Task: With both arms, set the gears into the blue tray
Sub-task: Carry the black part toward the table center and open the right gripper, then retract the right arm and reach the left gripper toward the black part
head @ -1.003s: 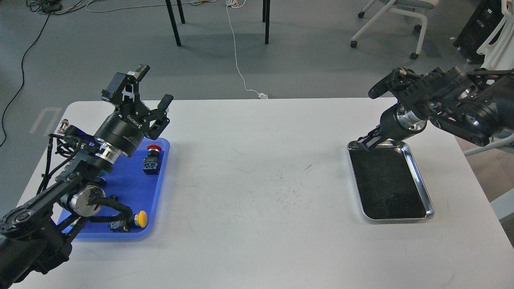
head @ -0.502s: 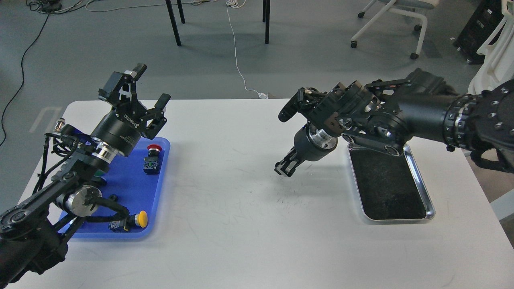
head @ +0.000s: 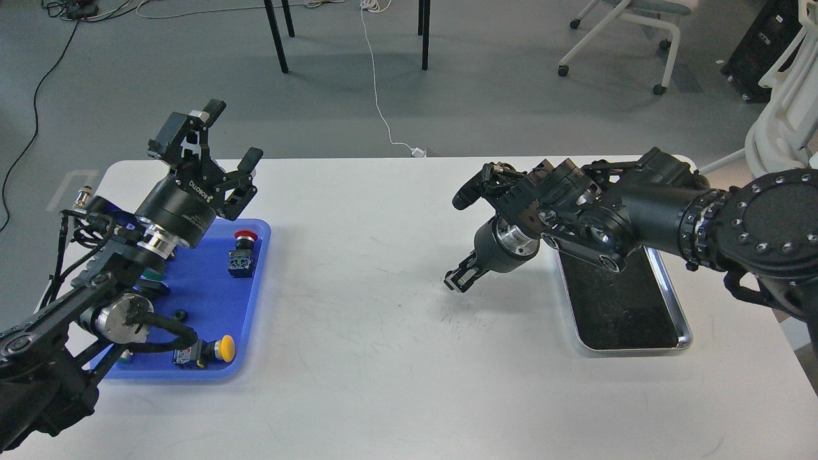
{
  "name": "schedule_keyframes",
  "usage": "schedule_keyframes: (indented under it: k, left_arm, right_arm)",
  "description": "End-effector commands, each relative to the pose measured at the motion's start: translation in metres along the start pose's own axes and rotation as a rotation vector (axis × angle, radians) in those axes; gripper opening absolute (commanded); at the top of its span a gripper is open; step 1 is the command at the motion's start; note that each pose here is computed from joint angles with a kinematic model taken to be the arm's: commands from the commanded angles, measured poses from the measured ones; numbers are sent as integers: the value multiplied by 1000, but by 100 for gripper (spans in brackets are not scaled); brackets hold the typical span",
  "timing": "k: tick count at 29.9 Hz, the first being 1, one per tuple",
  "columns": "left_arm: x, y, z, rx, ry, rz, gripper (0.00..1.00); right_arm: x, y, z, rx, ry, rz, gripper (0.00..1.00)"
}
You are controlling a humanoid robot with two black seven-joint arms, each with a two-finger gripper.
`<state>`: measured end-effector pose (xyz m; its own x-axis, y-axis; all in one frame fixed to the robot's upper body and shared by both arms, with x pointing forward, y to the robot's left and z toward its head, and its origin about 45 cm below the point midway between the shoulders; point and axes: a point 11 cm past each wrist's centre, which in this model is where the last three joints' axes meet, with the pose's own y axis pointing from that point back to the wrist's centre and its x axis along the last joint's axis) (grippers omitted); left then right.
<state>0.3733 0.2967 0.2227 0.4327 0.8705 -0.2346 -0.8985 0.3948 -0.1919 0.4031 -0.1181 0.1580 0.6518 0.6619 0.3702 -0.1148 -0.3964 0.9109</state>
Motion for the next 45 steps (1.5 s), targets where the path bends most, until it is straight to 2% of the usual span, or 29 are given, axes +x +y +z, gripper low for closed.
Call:
schedule_keyframes:
  k: [1, 13, 18, 21, 26, 29, 33, 36, 40, 45]
  left_arm:
    - [0, 0, 0, 1, -1, -1, 98]
    - [0, 0, 0, 1, 0, 0, 98]
    - [0, 0, 0, 1, -1, -2, 98]
    - [0, 0, 0, 1, -1, -2, 98]
    - [-1, 0, 0, 2, -1, -3, 98]
    - [-1, 1, -1, 3, -2, -4, 98]
    - [-1, 1, -1, 3, -4, -5, 98]
    - [-1, 0, 0, 1, -6, -6, 98]
    - [-3, 0, -1, 9, -24, -19, 98]
    - [-17, -1, -11, 57, -160, -113, 98]
  right_arm:
    - [-2, -3, -6, 21, -2, -5, 21]
    - [-6, -9, -11, 48, -15, 14, 27]
    - [-4, -11, -13, 71, -43, 44, 47]
    - [-1, -10, -15, 85, -67, 58, 55]
    - [10, -7, -21, 124, -116, 107, 74]
    - [24, 0, -27, 162, -158, 157, 93]
    - [49, 10, -42, 262, -245, 256, 96]
    - [48, 49, -8, 343, -461, 418, 96]
    - [21, 78, 33, 500, -816, 632, 96]
    - [-45, 106, 96, 597, -1206, 908, 96]
